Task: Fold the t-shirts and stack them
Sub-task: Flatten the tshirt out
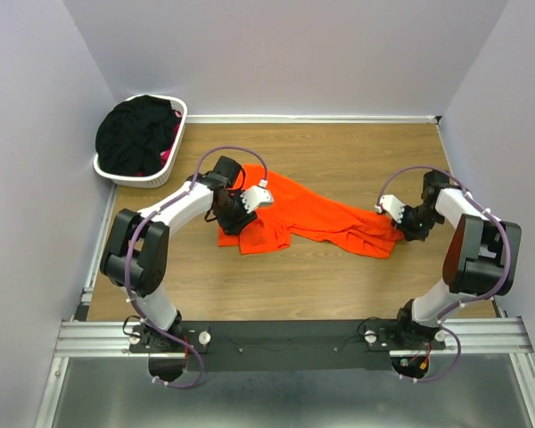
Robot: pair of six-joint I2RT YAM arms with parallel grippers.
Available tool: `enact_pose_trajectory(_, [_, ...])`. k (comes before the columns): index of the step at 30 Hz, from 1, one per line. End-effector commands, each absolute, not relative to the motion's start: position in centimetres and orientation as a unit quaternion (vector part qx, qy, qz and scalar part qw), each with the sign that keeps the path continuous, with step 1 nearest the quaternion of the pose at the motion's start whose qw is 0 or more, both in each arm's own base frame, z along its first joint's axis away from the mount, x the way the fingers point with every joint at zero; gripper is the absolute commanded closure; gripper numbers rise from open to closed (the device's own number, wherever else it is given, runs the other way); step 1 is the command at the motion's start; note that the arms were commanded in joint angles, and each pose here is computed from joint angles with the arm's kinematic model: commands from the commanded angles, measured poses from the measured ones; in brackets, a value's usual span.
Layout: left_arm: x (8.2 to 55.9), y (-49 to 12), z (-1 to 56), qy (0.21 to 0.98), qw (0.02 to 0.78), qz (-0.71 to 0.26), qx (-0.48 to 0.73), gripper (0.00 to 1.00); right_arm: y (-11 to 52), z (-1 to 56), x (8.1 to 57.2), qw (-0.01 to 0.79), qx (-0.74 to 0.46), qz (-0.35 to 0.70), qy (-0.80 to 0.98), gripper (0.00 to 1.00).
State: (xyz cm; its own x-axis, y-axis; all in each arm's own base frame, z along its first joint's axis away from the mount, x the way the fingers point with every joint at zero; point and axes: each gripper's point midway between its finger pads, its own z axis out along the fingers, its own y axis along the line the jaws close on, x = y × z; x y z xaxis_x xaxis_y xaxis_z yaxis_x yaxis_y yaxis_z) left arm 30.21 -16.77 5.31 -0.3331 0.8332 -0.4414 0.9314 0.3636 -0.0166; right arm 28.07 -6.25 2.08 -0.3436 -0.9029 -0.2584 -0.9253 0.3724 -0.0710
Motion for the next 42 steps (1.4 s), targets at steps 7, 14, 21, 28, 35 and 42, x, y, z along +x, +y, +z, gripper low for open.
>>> enact_pose_trajectory(7, [26.9, -18.3, 6.2, 0.759, 0.2, -0.121, 0.607, 0.46, -6.7, 6.5, 29.5, 0.133, -0.532, 0.038, 0.836, 0.99])
enact_pose_trajectory(14, [24.7, -19.6, 3.5, 0.739, 0.178, -0.089, 0.644, 0.49, -6.6, 6.1, 28.9, 0.116, -0.505, 0.057, 0.854, 0.99])
enact_pose_trajectory(21, [26.2, -19.4, 2.5, 0.746, 0.175, -0.055, 0.64, 0.49, -6.6, 6.1, 28.7, 0.112, -0.505, 0.058, 0.854, 0.99])
enact_pose_trajectory(28, [25.3, -18.9, 1.2, 0.745, 0.155, -0.056, 0.646, 0.5, -6.8, 6.0, 29.0, 0.111, -0.504, 0.057, 0.855, 0.99])
enact_pose_trajectory(35, [25.3, -18.2, 1.1, 0.746, 0.154, -0.039, 0.647, 0.91, -6.7, 6.2, 29.0, 0.114, -0.496, 0.056, 0.859, 0.99])
enact_pose_trajectory(42, [28.0, -18.9, 9.3, 0.739, 0.227, -0.036, 0.633, 1.0, -7.9, 8.2, 30.4, 0.141, -0.473, 0.039, 0.869, 0.99])
